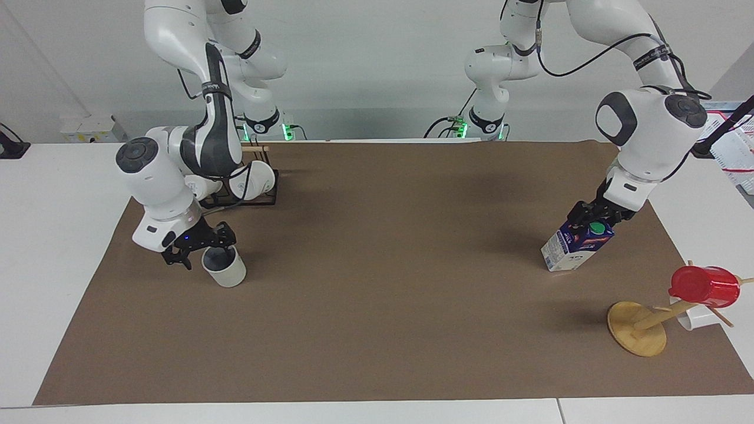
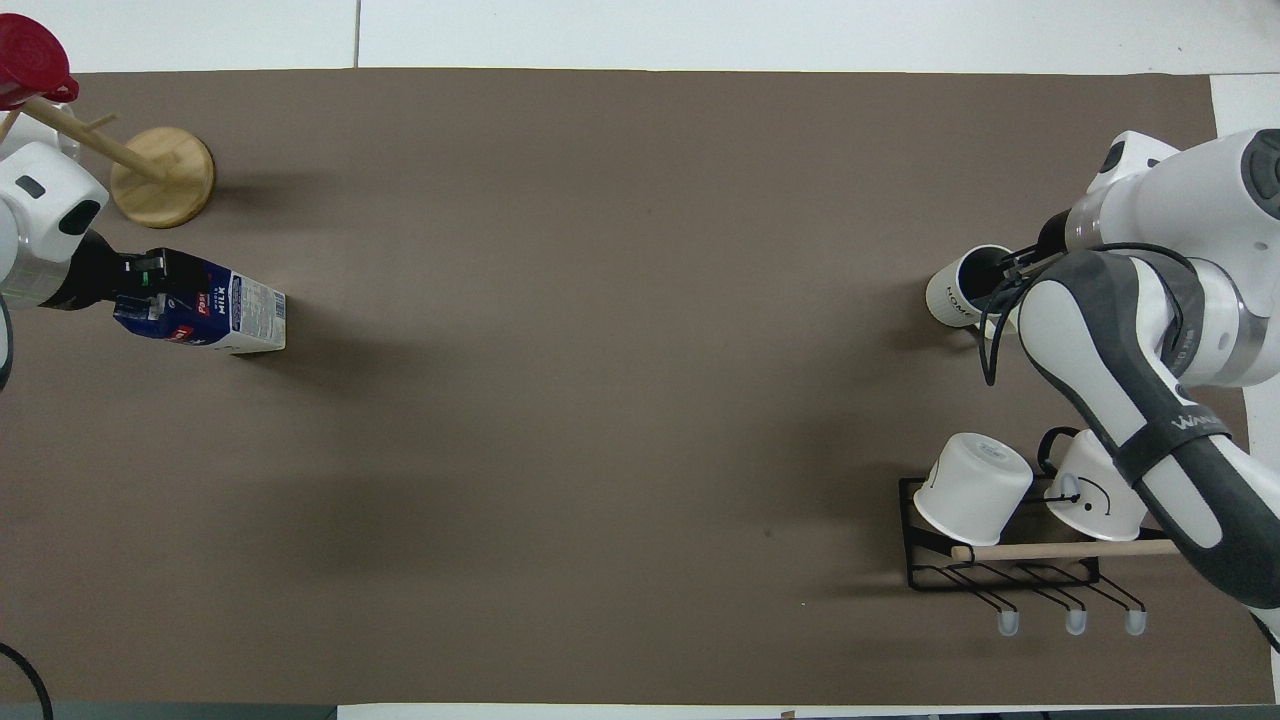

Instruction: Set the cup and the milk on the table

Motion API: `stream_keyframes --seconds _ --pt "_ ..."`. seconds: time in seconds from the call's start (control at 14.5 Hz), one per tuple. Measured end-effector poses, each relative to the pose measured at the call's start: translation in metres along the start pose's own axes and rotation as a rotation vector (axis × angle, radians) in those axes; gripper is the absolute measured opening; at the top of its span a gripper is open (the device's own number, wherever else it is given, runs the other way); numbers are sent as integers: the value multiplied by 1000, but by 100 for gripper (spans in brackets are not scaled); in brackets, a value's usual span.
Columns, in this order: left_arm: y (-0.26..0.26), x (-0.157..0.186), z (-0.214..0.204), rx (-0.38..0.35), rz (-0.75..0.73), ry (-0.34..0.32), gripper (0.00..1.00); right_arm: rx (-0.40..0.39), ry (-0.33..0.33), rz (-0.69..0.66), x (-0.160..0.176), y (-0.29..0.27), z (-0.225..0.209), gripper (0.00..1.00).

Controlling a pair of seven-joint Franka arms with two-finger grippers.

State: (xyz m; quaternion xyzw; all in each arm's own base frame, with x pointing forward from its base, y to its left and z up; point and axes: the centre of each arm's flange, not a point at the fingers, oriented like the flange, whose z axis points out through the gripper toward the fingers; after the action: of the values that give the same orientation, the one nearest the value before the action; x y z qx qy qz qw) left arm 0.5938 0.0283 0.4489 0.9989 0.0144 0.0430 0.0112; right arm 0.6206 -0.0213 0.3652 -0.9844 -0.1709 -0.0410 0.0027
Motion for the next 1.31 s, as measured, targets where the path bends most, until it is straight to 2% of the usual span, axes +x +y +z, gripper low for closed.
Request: stream_keyframes --seconds 0.14,0.21,0.55,0.76,0.9,1.04,1.31 --pt "0 0 -1 0 0 3 54 19 1 18 0 2 12 96" --pt "0 0 -1 0 0 4 49 24 1 23 0 3 15 89" --pt "3 0 -7 0 4 15 45 27 4 30 0 5 15 31" --pt "3 0 -14 -1 5 27 45 30 10 64 7 2 4 4" --pt "3 0 -22 -1 6 42 45 47 -20 137 24 -22 -22 4" --pt "5 1 -34 -1 9 61 45 34 -18 196 50 -77 -54 4" --pt "9 3 -61 -3 15 74 45 -12 -1 261 71 -203 -60 4"
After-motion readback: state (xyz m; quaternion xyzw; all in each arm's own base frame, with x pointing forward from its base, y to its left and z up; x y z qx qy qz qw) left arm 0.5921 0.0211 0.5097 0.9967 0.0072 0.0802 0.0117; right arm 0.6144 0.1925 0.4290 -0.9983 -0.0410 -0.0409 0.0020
